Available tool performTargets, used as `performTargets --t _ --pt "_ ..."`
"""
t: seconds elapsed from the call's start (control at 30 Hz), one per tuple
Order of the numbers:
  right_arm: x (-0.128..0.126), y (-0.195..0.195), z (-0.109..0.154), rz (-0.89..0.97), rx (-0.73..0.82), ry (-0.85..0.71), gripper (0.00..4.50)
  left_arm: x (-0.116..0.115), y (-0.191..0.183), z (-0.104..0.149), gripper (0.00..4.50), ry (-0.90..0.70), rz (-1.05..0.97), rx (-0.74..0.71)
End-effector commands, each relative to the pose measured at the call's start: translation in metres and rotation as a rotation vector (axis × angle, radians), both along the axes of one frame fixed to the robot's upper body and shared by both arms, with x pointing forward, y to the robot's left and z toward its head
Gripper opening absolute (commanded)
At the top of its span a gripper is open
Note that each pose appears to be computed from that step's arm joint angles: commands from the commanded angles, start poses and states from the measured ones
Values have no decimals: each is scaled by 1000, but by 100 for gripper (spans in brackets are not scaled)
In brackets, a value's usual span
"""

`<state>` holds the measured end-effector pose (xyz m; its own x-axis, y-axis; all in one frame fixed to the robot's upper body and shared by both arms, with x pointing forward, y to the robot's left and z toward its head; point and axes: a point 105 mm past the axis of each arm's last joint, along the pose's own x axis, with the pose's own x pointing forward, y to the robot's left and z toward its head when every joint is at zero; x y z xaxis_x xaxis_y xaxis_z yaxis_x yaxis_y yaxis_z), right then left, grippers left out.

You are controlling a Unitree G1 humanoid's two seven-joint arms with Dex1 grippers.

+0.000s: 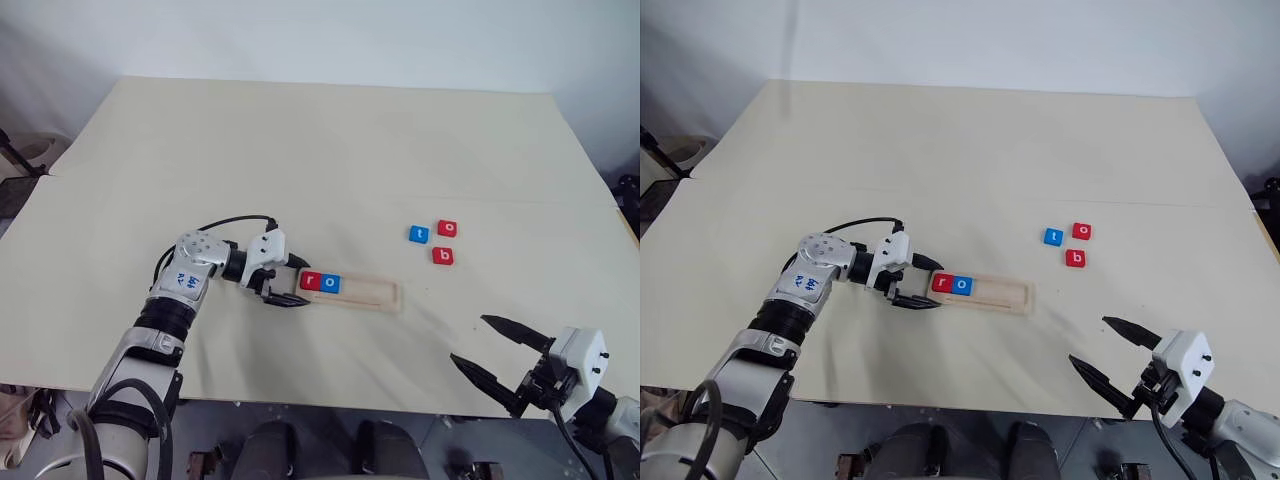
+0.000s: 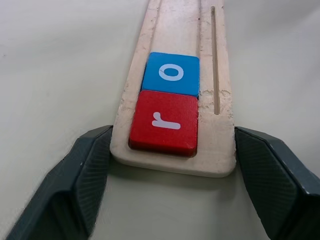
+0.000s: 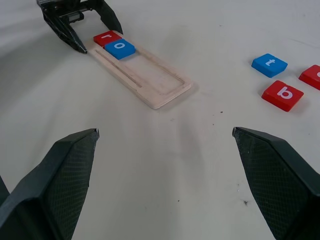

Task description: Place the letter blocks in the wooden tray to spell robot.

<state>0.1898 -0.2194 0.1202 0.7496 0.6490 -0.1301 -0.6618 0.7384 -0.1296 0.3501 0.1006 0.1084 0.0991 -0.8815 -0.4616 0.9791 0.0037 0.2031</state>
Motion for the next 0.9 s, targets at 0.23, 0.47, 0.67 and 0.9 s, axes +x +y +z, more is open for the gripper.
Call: performTargets --t 0.23,0.47,0.67,0.9 --pt "3 -19 12 -104 34 -77 450 -5 32 24 449 -78 43 -169" --pt "15 -38 14 -224 64 -114 450 -23 86 36 449 -208 147 -252" --pt "25 -50 6 -288 43 -136 450 -48 101 39 449 -170 187 -314" --pt "62 -34 19 -253 45 -120 450 -63 86 36 449 -129 188 -364"
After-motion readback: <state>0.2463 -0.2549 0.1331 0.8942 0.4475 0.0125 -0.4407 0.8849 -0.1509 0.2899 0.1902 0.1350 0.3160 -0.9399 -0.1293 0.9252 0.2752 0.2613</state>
